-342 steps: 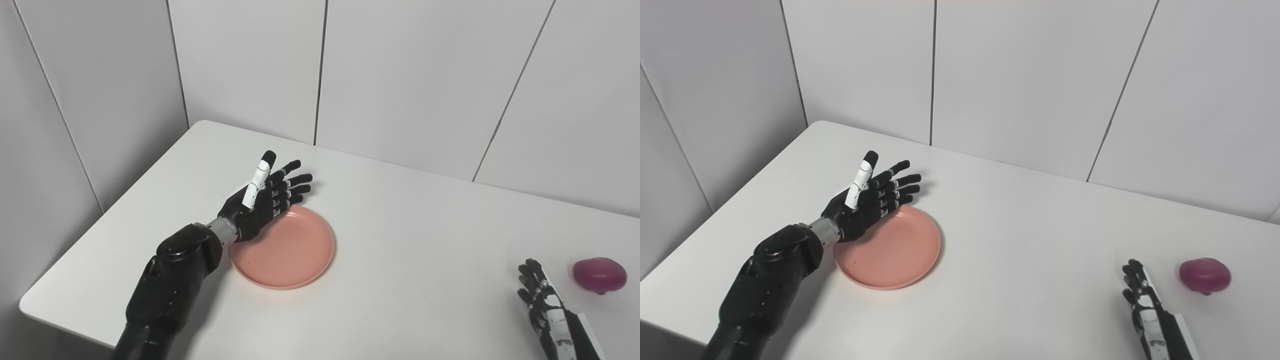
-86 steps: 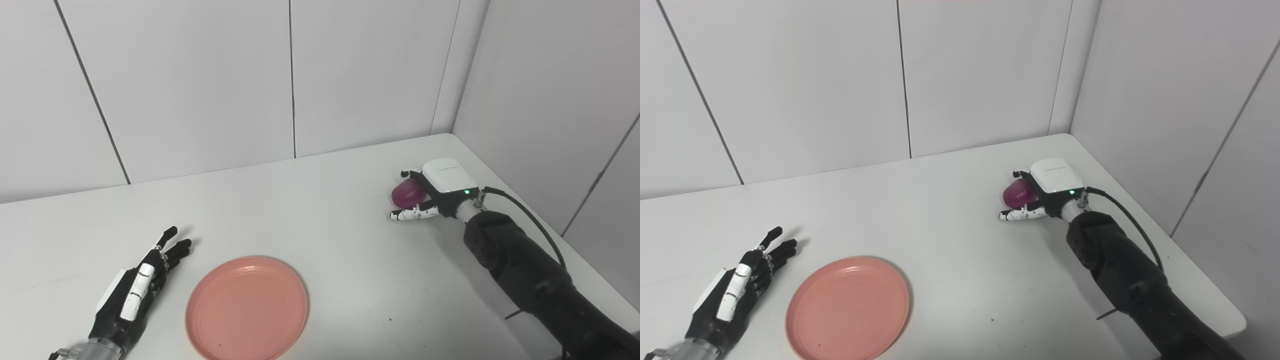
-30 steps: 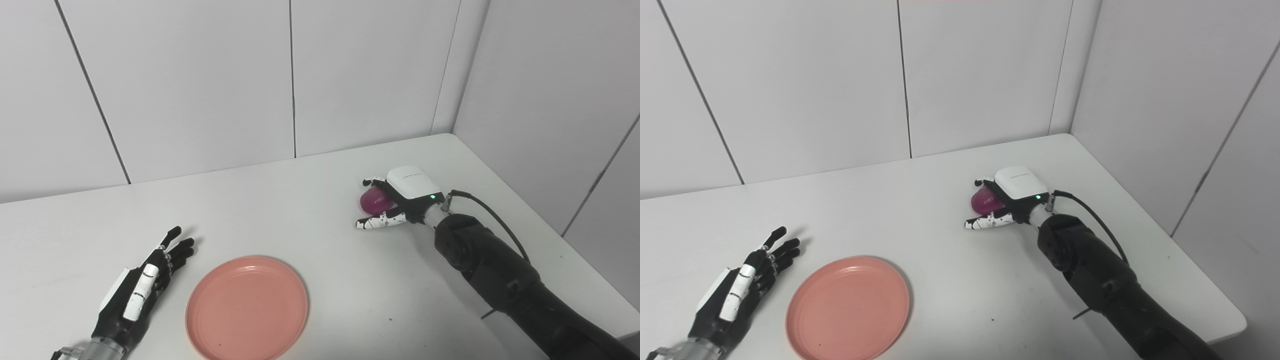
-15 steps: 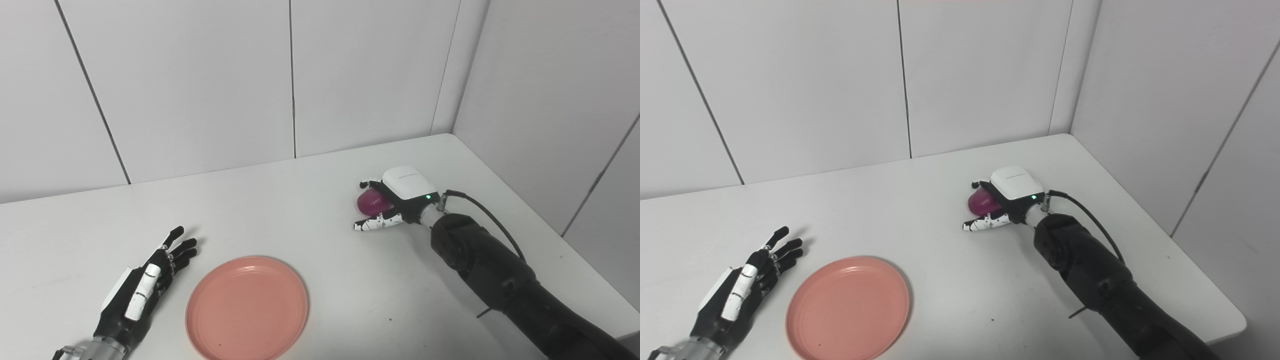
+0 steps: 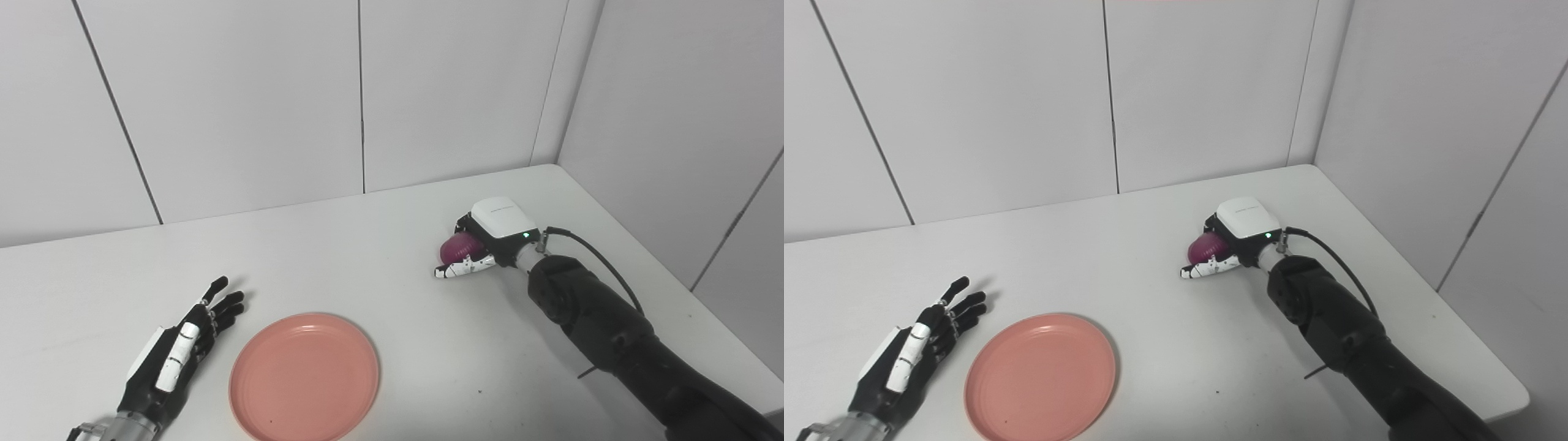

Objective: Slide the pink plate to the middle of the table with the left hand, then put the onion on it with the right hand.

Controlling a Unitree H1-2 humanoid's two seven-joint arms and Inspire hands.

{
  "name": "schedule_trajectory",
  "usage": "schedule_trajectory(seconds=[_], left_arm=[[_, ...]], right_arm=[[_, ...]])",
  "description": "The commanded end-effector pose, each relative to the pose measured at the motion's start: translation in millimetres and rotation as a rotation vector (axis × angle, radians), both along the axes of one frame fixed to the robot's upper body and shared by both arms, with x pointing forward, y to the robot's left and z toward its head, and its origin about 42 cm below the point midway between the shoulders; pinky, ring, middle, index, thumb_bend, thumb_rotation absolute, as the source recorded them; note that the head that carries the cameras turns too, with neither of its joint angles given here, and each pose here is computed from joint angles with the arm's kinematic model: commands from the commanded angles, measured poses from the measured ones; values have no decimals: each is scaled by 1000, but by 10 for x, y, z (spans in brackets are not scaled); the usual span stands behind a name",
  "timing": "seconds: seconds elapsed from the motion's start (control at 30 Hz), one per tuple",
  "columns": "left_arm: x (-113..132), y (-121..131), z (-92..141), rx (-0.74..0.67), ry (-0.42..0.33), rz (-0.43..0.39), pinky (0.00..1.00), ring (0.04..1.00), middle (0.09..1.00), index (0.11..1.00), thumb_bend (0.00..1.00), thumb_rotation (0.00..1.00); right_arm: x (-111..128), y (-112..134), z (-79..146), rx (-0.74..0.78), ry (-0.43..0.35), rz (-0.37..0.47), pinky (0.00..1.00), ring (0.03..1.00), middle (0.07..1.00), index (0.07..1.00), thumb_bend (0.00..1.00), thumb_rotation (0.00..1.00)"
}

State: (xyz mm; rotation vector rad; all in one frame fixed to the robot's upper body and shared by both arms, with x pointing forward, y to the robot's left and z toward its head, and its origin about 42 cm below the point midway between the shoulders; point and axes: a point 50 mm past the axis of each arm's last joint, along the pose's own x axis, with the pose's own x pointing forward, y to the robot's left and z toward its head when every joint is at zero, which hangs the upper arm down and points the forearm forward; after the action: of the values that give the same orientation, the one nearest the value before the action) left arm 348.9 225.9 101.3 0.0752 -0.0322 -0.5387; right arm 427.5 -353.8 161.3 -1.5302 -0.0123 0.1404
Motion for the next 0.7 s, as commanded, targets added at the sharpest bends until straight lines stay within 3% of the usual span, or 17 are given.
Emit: schedule_trajectory(seconds=[0.0,0.2,0.37,0.67], left_arm=[[-102,-30,-120,-21,40,1,950,905,911,958,661,983],[-113,-31,-105,-24,43,0,946,906,913,960,646,985],[-116,-36,-96,-23,43,-2,943,906,914,962,641,990],[-107,-38,-106,-26,45,-5,948,903,913,961,644,985]], right_arm=[[-23,-145,-32,-34,48,-33,211,273,340,398,638,787],[-39,-170,-47,-32,56,-39,227,292,350,413,618,782],[-44,-160,-51,-12,47,-20,292,365,416,508,608,767],[-24,-75,66,23,16,32,294,364,424,516,604,822]])
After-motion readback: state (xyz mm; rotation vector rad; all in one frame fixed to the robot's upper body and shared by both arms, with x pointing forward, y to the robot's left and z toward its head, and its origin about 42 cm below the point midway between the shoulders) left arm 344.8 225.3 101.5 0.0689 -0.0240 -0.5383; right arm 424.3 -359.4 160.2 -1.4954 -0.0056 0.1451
